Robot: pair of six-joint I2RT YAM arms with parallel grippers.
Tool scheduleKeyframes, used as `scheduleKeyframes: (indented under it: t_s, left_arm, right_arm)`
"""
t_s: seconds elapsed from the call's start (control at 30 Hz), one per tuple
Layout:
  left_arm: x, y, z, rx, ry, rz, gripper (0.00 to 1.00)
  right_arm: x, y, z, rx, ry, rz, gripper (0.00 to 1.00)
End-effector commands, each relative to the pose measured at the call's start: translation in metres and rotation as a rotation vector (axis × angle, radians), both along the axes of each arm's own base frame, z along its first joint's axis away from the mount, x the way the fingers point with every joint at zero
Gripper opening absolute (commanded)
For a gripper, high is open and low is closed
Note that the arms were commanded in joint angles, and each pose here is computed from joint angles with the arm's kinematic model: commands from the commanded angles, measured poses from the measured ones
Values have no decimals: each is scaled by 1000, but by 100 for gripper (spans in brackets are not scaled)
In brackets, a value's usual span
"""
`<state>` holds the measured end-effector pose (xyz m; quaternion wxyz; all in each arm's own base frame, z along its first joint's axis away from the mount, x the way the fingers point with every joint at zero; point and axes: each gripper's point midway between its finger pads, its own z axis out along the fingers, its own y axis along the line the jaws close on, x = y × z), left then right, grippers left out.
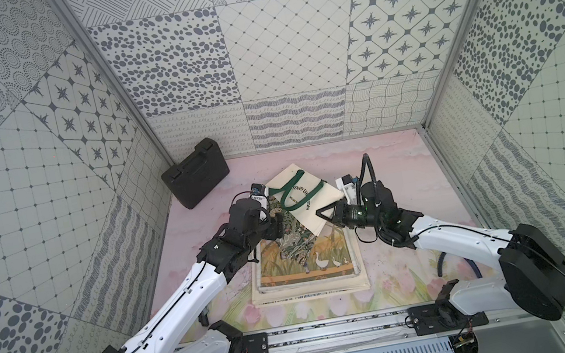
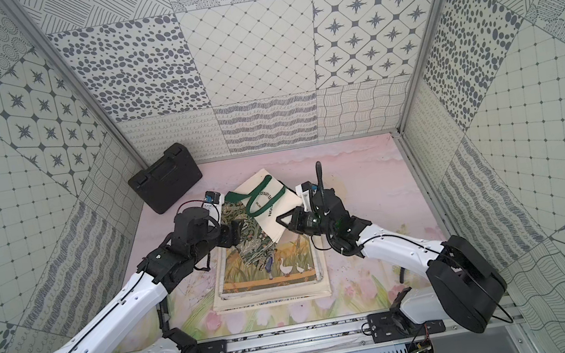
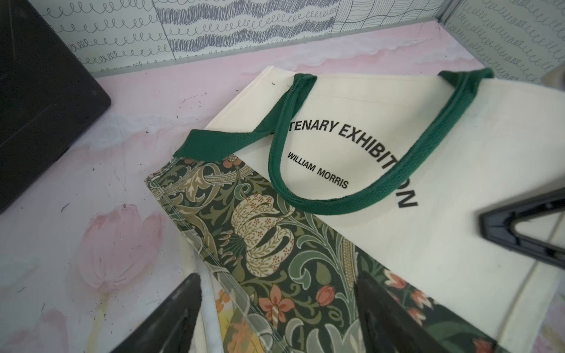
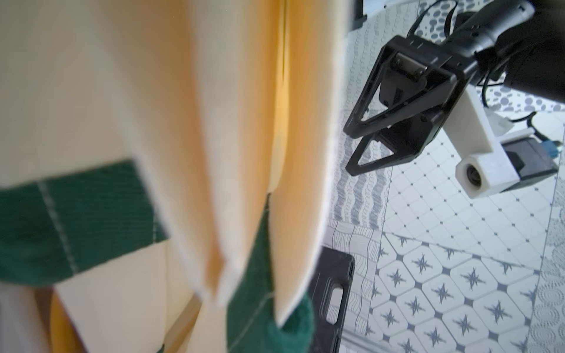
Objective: Put away the canvas bag
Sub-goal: Place the canvas bag at the center of the board.
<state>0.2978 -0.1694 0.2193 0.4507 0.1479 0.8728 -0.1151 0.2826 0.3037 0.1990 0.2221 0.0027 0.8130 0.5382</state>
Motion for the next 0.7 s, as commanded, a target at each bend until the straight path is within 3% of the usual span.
scheduleKeyframes:
  t_s: [0.0,0.2,0.37,0.5,0.57,0.67]
  left_arm:
    - [3,10,3,3,23,4,80]
    - [6,13,7,4,30,0,80]
    - [7,18,5,26,41,16,80]
    - [11,35,-23,26,196,104,80]
    - [12,37,-36,-36,279,121,79]
    - [11,35,-36,-108,286,112,78]
  right_arm:
    - [-54,4,-38,7,203,366,0]
    - [-68,17,-28,152,269,565,0]
    - [-68,17,-10,195,235,592,0]
    - [-43,-1,-27,138,246,429,0]
    - [-26,-18,-35,122,255,327,0]
    - [-8,-43,-43,69,247,203,0]
